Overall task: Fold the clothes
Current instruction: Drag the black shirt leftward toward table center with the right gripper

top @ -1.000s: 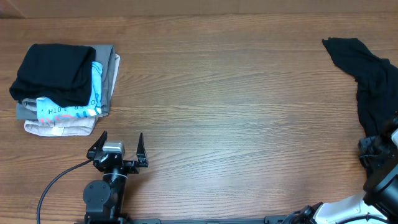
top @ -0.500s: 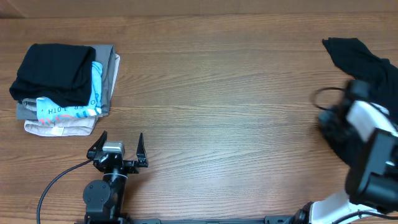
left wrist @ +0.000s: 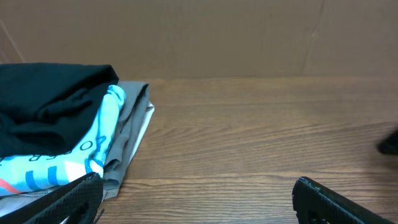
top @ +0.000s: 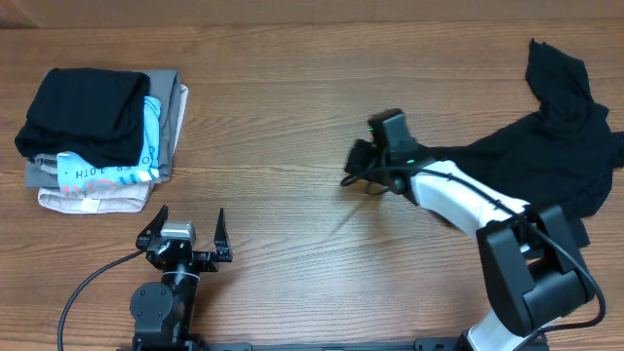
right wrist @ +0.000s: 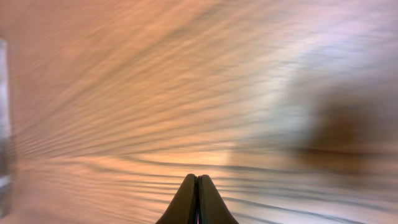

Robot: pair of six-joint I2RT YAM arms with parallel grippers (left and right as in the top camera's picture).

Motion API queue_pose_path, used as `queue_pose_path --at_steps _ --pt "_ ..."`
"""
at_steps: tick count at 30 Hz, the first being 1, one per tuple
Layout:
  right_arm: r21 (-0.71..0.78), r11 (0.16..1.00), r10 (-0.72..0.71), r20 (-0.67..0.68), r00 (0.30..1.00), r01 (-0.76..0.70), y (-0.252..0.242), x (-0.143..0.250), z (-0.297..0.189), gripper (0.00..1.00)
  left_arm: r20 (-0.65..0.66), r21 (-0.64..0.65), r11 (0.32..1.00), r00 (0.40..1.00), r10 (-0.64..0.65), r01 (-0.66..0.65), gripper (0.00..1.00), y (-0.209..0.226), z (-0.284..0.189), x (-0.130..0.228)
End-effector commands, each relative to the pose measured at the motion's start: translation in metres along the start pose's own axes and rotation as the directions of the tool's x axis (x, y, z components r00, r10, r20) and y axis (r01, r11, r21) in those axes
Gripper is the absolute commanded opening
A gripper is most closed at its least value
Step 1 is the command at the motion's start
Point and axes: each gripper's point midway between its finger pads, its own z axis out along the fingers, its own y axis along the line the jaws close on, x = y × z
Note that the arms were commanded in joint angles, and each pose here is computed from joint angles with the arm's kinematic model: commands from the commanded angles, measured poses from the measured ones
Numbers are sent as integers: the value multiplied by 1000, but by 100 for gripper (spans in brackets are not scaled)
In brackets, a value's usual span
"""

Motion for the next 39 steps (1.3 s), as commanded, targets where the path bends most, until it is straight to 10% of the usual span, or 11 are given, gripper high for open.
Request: queue_pose_path --at_steps 1,8,17,39 --pt "-127 989 -77 25 997 79 45 -4 -3 4 5 -3 1000 1000 20 -20 100 0 0 2" --pt "56 990 -131 34 991 129 14 -43 -29 4 5 -3 1000 1000 20 -20 100 0 0 2" --pt "573 816 89 12 996 -80 -144 -87 -128 4 5 -3 1000 1000 20 -20 100 0 0 2" --pt "413 822 424 13 906 -391 -207 -15 -68 4 5 -3 1000 1000 20 -20 100 0 0 2"
